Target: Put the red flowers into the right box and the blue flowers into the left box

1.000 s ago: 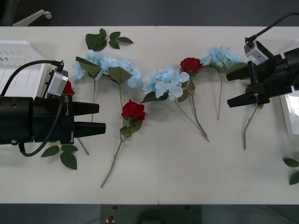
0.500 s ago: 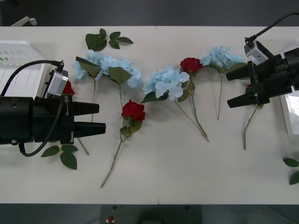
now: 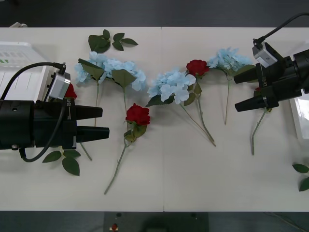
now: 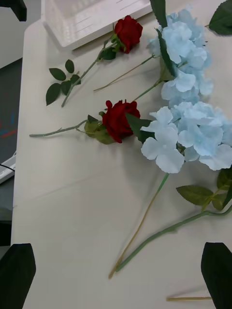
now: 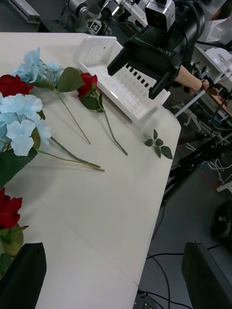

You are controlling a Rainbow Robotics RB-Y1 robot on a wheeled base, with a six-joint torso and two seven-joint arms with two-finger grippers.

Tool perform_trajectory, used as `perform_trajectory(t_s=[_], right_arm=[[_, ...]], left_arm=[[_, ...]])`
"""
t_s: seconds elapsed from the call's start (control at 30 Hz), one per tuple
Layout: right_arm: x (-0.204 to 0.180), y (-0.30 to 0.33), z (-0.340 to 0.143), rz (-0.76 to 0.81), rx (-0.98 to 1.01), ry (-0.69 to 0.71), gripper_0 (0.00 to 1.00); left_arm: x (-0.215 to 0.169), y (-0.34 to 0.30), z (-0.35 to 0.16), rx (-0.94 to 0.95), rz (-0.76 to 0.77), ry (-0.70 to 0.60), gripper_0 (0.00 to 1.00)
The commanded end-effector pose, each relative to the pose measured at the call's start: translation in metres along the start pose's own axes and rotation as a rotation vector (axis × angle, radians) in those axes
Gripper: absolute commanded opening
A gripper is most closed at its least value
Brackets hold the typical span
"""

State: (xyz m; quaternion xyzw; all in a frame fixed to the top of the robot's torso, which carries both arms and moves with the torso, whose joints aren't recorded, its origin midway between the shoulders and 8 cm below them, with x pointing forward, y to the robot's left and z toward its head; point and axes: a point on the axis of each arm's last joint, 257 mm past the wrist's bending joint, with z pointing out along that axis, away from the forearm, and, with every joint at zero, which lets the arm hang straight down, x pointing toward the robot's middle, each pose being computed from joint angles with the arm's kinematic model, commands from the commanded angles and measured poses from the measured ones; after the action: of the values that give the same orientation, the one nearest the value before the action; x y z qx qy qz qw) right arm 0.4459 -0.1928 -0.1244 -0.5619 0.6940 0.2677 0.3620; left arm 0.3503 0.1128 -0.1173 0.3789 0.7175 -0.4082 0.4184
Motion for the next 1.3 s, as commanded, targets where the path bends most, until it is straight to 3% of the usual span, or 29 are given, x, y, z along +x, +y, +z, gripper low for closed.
perform_trajectory(t_s=[0.03,0.6,0.63,0.67,0.73,0.97,1.03,1.07,1.1,1.13,1.27,1.3], right_arm=[[-0.002,0.002,-0.007,-0.042,-0.001,0.018,1.00],[-0.002,0.002,-0.007,-0.042,-0.001,0.018,1.00],[0.033,0.022,0.018,0.030,-0.059,0.039,1.00],[0.034,0.023,0.018,0.031,-0.060,0.042,1.00],[0.035,0.023,0.019,0.033,-0.062,0.042,1.00],[0.017,-0.003,-0.012,-0.069,0.003,0.120,1.00],[0.011,-0.016,-0.020,0.082,0.053,0.170,1.00],[0.011,-0.016,-0.020,0.082,0.053,0.170,1.00],[0.012,-0.031,-0.028,0.315,0.133,0.216,1.00],[0.014,-0.034,-0.031,0.372,0.157,0.230,1.00],[0.034,-0.052,-0.036,0.851,0.310,0.284,1.00],[0.038,-0.055,-0.037,0.900,0.333,0.286,1.00]], left_arm=[[-0.007,-0.001,-0.002,0.000,0.051,-0.003,0.81],[-0.007,-0.001,-0.002,0.000,0.051,-0.003,0.81],[-0.007,-0.001,-0.002,0.000,0.051,-0.003,0.81],[0.024,-0.001,0.005,0.008,-0.040,0.006,0.81],[0.023,0.000,0.004,0.006,-0.040,0.006,0.81],[0.013,0.015,0.001,-0.014,-0.051,-0.023,0.81],[0.003,0.041,-0.017,-0.066,-0.076,-0.001,0.81],[0.003,0.041,-0.017,-0.066,-0.076,-0.001,0.81],[-0.004,0.072,-0.034,-0.112,-0.142,0.015,0.81],[-0.006,0.081,-0.039,-0.125,-0.154,0.022,0.81],[0.003,0.161,-0.080,-0.299,-0.250,0.077,0.81],[0.005,0.171,-0.086,-0.322,-0.265,0.081,0.82]])
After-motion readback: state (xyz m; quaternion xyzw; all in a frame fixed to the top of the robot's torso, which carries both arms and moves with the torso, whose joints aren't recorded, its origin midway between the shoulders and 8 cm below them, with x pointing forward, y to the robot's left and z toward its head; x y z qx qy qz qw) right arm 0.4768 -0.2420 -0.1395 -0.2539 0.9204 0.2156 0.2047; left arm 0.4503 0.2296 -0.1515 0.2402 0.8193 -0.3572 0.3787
